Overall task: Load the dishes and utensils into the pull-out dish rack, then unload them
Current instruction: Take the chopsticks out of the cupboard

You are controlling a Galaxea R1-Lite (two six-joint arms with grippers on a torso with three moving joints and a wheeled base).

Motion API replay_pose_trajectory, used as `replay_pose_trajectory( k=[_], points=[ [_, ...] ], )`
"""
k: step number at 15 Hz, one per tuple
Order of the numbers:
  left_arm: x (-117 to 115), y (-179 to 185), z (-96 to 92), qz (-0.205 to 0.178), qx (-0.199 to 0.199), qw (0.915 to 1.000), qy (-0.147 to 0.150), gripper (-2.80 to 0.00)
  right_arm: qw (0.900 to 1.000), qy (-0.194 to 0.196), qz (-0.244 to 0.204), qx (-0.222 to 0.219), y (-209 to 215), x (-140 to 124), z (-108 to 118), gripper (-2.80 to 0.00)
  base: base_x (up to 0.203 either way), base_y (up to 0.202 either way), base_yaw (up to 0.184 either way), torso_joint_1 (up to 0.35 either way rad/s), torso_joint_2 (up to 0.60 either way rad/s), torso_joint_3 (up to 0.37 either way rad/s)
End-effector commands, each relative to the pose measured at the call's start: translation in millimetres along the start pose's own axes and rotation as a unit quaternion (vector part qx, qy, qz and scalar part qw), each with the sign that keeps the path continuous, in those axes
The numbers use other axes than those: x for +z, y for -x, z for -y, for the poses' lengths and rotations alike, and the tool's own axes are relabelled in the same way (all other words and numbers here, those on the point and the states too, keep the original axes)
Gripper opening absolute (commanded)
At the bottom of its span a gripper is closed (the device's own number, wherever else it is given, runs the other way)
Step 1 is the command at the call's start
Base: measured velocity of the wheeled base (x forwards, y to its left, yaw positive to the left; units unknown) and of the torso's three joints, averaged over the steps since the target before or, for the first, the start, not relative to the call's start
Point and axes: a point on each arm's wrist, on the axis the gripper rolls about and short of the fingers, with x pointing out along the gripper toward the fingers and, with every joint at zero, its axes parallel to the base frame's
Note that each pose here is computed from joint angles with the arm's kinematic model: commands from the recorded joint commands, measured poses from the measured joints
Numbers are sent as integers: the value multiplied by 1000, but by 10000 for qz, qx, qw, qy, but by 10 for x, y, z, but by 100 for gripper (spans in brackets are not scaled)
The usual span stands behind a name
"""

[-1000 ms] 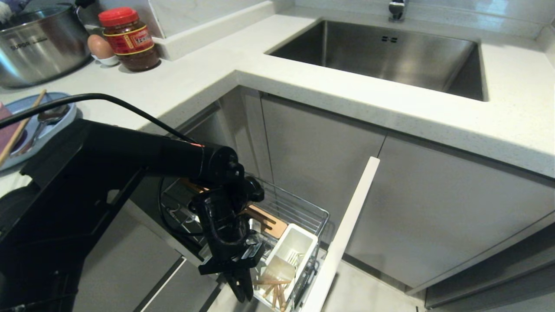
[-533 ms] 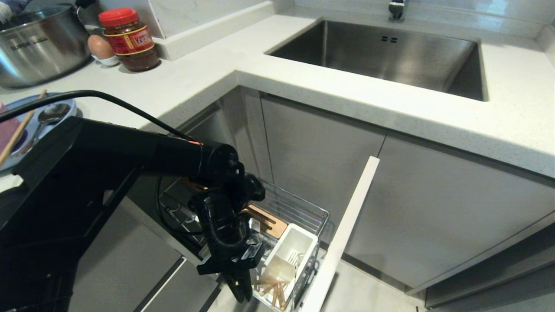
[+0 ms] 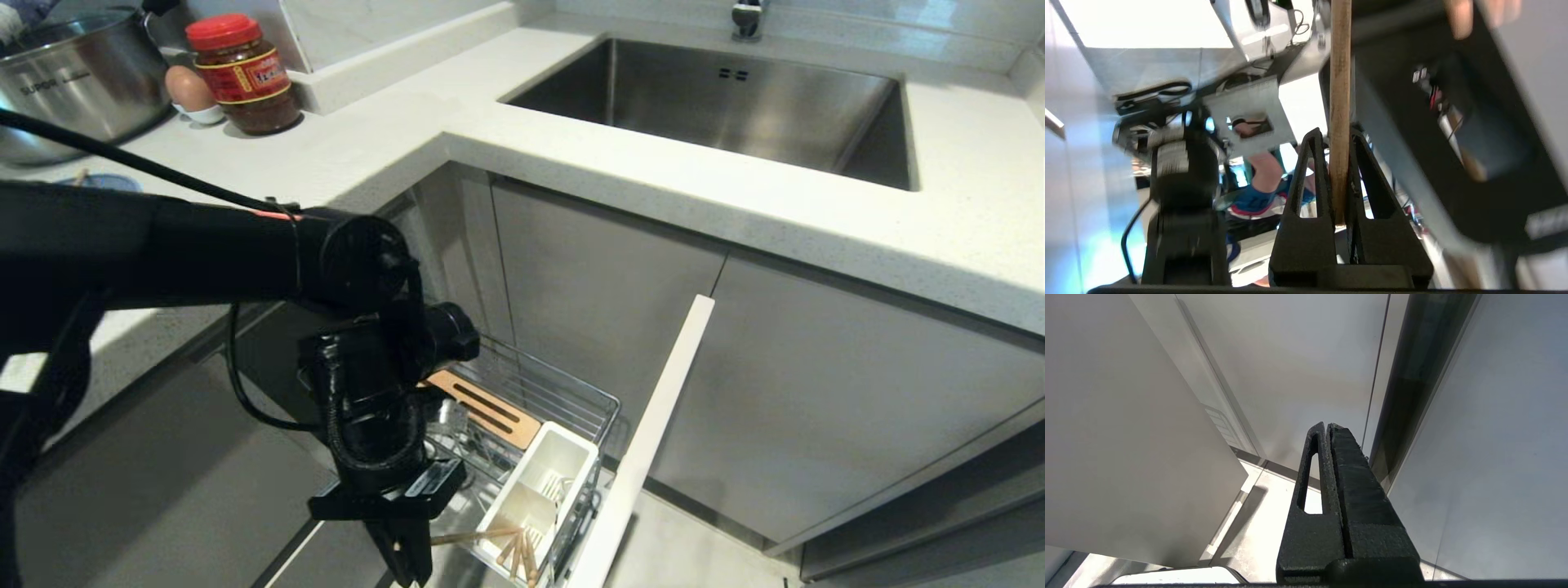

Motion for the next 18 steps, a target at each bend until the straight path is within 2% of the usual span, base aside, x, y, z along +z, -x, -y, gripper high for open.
replay_pose_trajectory(
  k=[1,5,11,14,18],
  points=[
    [-360,245,38,372,-98,9990,-234,-280,10000,-4,25,-2,3,0,0,-280,0,0,0,0,0,0],
    [-827,513,85,790,-200,9949,-589,-280,10000,-4,25,-2,3,0,0,-280,0,0,0,0,0,0],
    [-1250,793,110,1588,-397,9811,-1030,-280,10000,-4,25,-2,3,0,0,-280,0,0,0,0,0,0],
    [-1593,1001,84,2265,-568,9631,-1335,-280,10000,-4,25,-2,3,0,0,-280,0,0,0,0,0,0],
    [-2223,1273,-79,3419,-770,9215,-1672,-280,10000,-4,25,-2,3,0,0,-280,0,0,0,0,0,0]
  ],
)
